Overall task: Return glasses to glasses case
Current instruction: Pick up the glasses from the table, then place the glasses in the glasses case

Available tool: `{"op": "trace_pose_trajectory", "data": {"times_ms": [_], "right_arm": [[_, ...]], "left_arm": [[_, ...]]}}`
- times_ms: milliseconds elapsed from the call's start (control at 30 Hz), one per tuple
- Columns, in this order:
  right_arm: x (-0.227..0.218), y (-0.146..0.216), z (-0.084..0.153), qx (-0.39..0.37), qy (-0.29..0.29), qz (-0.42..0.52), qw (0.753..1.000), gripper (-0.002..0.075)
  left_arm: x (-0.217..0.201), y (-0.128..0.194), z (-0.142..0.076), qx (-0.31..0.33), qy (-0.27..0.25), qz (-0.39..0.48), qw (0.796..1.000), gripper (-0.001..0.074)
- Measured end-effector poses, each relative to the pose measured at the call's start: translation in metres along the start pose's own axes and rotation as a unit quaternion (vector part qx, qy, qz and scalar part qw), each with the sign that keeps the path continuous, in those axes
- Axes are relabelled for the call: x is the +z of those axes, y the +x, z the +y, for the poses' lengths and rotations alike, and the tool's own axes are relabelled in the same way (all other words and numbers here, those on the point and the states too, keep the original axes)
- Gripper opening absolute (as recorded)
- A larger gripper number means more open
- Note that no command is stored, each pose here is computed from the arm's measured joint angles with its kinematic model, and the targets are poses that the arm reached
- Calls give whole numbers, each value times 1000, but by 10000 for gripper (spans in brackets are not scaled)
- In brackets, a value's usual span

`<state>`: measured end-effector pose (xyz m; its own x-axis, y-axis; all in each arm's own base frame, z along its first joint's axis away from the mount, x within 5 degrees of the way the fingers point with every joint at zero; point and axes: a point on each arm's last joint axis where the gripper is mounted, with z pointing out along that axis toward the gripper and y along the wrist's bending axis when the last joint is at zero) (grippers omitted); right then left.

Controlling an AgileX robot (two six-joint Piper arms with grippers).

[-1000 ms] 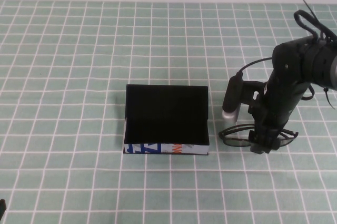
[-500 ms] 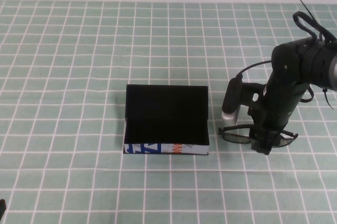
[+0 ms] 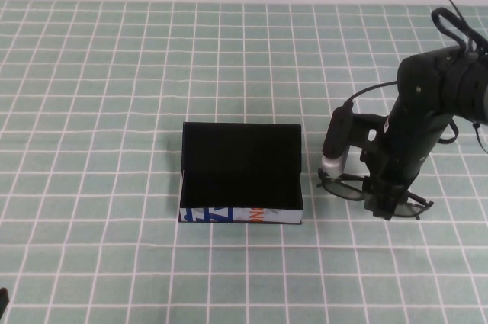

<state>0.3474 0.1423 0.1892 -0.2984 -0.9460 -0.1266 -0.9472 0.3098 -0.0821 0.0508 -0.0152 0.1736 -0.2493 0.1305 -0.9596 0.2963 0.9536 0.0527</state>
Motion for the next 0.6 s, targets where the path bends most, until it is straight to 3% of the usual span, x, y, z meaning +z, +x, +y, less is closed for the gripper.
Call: {"op": "trace_pose_trajectory", "data": {"times_ms": [367, 600], "right_arm": [[-61, -18, -5, 25, 32, -90, 995, 277], [-101, -58, 7, -8, 45, -148, 988, 277]], "left_arm": [[0, 0, 0, 0, 0, 0, 1000, -2], [0, 0, 0, 0, 0, 0, 1000, -2]]}}
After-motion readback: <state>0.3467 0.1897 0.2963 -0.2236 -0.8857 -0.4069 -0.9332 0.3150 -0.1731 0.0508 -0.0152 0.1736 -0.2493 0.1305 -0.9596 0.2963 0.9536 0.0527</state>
